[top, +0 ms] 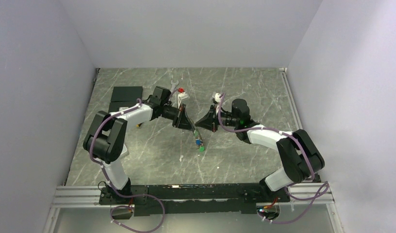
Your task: Remove the keys from the keyring
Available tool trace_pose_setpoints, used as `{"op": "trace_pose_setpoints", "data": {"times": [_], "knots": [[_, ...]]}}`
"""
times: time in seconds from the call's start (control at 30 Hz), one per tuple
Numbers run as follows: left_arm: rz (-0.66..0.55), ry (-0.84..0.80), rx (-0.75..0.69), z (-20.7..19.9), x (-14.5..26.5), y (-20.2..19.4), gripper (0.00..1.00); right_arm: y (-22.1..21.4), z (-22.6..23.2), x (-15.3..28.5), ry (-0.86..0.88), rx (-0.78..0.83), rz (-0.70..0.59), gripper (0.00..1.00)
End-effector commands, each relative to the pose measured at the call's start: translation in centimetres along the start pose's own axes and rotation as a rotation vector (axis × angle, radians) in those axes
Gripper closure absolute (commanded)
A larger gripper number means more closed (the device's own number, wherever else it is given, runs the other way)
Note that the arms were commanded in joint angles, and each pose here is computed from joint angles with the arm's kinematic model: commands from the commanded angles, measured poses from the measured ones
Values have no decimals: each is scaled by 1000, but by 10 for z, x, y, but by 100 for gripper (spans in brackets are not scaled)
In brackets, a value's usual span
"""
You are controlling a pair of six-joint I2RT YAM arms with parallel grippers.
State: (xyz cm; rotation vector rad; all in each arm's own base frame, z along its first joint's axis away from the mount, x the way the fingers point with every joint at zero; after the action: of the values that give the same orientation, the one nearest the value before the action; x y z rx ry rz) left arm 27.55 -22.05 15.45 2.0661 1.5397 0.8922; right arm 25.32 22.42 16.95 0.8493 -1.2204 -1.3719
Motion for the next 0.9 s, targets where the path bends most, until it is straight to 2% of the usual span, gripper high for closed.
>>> {"op": "trace_pose_setpoints", "data": {"times": [0.0, 0.57, 0.67, 0.77, 0.87], "knots": [[3, 2, 15, 2, -4, 1, 100, 16, 0, -2, 13, 58, -76, 100], [6, -11, 2, 1, 8, -8, 100, 21, -4, 5, 1, 51, -96, 100], [-22, -28, -28, -7, 17, -3, 88, 20, -4, 5, 4, 52, -97, 100], [-52, -14, -76, -17, 24, 6, 71, 19, -3, 5, 5, 46, -98, 100], [-84, 1, -112, -25, 27, 16, 63, 20, -3, 5, -5, 38, -107, 100]]}}
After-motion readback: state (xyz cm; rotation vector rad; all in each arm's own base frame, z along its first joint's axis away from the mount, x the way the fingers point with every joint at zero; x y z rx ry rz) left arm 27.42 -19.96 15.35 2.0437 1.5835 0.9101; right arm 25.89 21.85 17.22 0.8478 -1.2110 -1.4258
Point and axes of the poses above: each gripper's point midway between its finger pads, its own x axis back along the fingers, its own z axis along the line the jaws close on, y = z × x, the point moved 8 cm from there along x, back along the fingers, and after that the axes turned 5 degrees about x, right-handed, at the moved point
